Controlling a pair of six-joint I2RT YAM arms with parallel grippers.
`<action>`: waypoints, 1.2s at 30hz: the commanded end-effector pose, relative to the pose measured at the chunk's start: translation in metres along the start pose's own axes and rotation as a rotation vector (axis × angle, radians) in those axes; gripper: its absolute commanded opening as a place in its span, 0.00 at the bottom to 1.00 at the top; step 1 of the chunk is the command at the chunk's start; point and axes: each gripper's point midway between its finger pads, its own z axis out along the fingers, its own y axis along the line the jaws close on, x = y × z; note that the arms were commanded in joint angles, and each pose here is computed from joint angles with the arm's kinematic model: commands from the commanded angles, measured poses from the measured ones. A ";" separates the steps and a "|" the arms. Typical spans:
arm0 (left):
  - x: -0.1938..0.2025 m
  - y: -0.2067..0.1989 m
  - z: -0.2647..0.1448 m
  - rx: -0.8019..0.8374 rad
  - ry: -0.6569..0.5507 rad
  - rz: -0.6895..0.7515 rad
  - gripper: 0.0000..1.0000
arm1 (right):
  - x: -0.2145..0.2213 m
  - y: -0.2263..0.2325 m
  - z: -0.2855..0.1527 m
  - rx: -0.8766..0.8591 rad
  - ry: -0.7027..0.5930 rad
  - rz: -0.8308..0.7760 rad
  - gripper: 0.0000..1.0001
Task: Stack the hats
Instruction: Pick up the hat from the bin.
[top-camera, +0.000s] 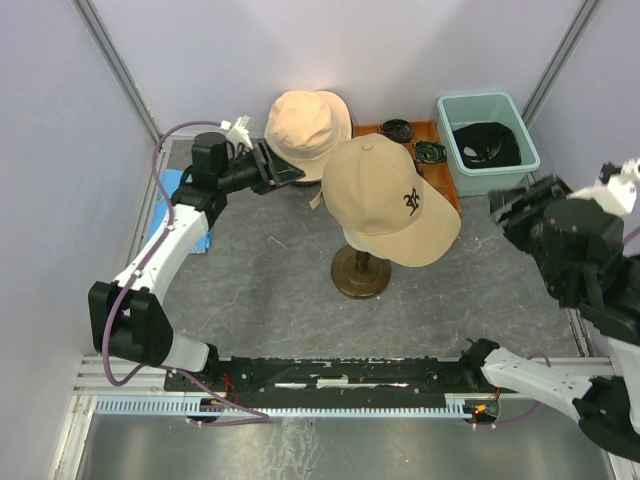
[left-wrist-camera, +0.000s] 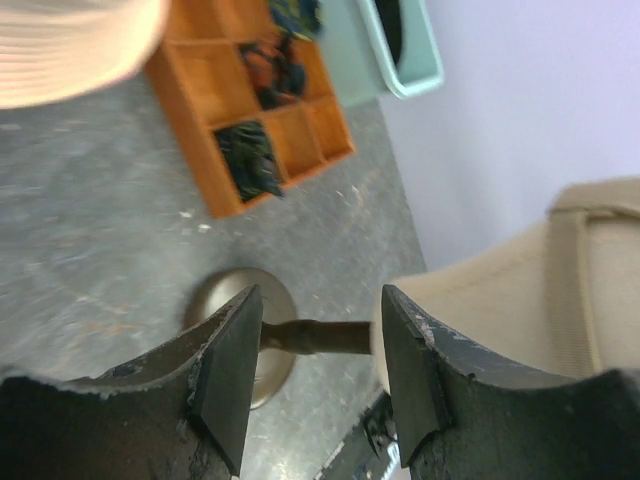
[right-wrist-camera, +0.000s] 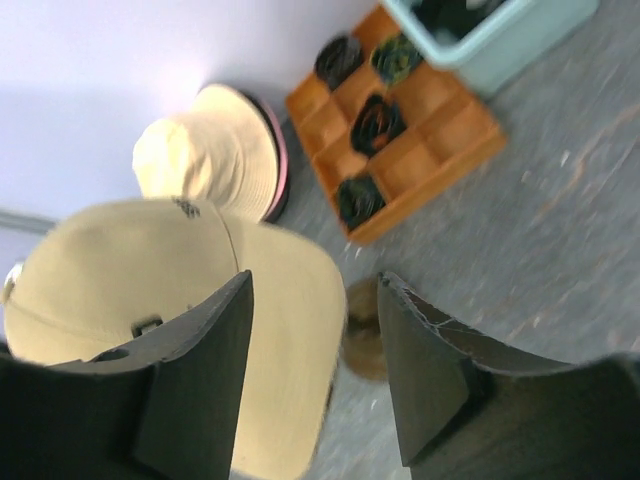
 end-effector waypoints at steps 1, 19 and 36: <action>-0.034 0.018 -0.030 -0.095 -0.156 0.013 0.58 | -0.055 0.023 0.020 0.140 -0.219 -0.313 0.63; -0.055 0.059 -0.037 -0.262 -0.245 0.025 0.59 | -0.103 -0.058 0.331 0.310 0.153 -0.113 0.74; -0.081 0.109 0.012 -0.269 -0.212 0.020 0.59 | -0.042 -0.167 0.491 0.409 0.203 -0.309 0.80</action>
